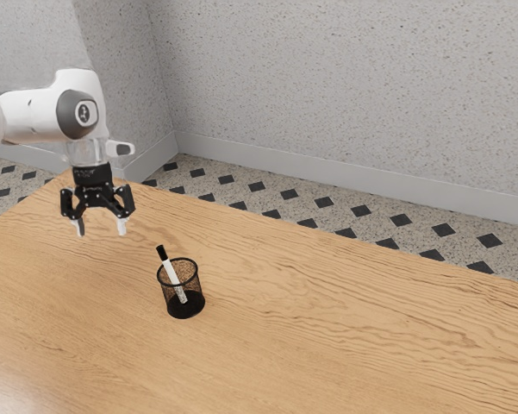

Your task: Take the marker out of the pen holder and place it to the left of the pen holder.

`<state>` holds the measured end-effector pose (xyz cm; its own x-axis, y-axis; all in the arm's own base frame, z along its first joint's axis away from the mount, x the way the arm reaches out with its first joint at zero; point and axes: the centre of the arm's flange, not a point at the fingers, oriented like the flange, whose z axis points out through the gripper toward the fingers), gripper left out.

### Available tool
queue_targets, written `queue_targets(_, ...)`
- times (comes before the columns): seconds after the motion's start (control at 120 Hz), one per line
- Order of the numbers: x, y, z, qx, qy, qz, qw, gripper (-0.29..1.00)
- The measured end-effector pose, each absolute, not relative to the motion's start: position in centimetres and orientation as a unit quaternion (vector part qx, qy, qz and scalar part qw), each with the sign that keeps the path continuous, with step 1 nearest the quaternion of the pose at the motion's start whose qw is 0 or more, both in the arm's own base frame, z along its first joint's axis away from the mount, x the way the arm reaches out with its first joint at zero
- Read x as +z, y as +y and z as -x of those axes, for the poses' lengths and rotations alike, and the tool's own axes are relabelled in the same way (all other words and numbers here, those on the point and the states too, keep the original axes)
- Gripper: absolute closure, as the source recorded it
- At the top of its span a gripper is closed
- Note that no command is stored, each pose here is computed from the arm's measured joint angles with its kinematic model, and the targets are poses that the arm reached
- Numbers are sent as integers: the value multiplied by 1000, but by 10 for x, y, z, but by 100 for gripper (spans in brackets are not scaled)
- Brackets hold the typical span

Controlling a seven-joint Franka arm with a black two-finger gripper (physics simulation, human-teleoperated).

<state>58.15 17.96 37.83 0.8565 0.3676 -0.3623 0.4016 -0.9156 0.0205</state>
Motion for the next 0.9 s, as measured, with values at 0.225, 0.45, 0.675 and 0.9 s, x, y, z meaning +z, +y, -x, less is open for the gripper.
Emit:
queue_targets(0.225, 355, 180, -583, -175, 257, -945, 100, 0)
queue_targets(0.45, 358, 128, -592, -180, 278, -934, 138, 1)
queue_targets(0.675, 366, 82, -577, -171, 281, -933, 142, 2)
queue_targets(0.9, 345, 77, -565, -113, 290, -939, 145, 1)
